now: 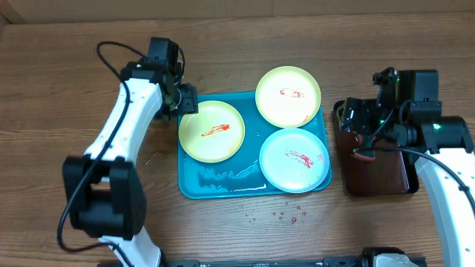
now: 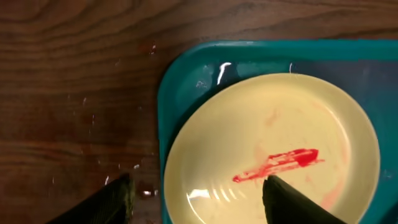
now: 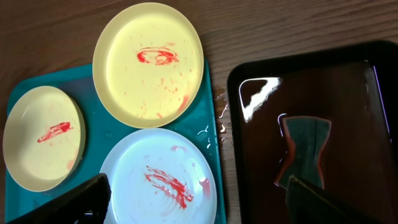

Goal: Clean dirty plates on tray and stack at the side

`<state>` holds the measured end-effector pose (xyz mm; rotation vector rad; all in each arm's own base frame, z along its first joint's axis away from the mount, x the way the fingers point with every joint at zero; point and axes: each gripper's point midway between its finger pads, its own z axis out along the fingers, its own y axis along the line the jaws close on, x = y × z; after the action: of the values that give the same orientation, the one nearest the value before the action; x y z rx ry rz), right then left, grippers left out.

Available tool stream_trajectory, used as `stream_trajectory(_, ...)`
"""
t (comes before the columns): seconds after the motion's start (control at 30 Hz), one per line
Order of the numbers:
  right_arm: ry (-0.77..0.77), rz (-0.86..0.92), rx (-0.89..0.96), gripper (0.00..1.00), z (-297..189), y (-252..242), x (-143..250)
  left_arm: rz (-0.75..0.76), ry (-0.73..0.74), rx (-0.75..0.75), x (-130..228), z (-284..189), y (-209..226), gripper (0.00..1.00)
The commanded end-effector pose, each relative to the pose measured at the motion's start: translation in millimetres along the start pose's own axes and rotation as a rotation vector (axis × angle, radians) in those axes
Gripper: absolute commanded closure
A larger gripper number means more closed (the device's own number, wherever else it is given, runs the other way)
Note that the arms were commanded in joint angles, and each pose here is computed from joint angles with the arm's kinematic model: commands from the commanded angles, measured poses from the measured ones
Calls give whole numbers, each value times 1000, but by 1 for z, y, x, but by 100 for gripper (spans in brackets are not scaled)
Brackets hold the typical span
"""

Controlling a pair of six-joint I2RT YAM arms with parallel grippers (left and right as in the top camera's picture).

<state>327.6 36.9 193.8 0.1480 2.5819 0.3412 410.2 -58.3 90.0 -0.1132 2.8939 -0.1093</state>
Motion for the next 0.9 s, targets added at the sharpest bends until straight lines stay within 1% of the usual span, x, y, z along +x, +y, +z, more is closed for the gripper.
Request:
stream_trajectory(0.0, -36, -8, 4, 8, -8, 2, -9, 309, -5, 71, -11, 28, -15, 35)
stream_trajectory(0.07, -36, -8, 5, 8, -8, 2, -9, 452, -7, 142, -10, 40, -28, 37)
stream_trajectory(0.1, -37, -8, 6, 8, -8, 2, -9, 499, -7, 158, -9, 44, -31, 38)
stream_trajectory(0.13, -37, -8, 9, 8, -8, 1, -9, 538, -6, 159, -9, 51, -32, 40)
stream_trajectory(0.2, -37, -8, 12, 8, -8, 1, -9, 570, 6, 132, -9, 61, -27, 43)
stream_trajectory(0.33, -37, -8, 12, 8, -8, 1, -9, 565, 48, 41, -7, 77, -8, 43)
stream_trajectory(0.43, -37, -9, 12, 8, -8, 1, -9, 561, 60, 41, -4, 79, -5, 43)
stream_trajectory(0.5, -38, -9, 12, 8, -8, 1, -9, 559, 71, 44, -2, 79, -5, 45)
stream_trajectory(0.57, -38, -9, 11, 7, -8, 1, -9, 559, 101, 53, 6, 78, -6, 50)
stream_trajectory(0.63, -38, -9, 11, 8, -8, 1, -9, 557, 145, 83, 18, 76, -9, 59)
stream_trajectory(0.67, -38, -9, 12, 8, -8, 1, -9, 545, 172, 100, 25, 75, -12, 59)
stream_trajectory(0.73, -37, -8, 12, 8, -8, 1, -9, 498, 211, 114, 35, 73, -15, 58)
stream_trajectory(0.8, -37, -2, 12, 8, -8, 1, -9, 419, 250, 104, 44, 71, -14, 61)
stream_trajectory(0.87, -40, 40, 31, 8, -8, -3, -10, 323, 291, 86, 52, 69, -11, 61)
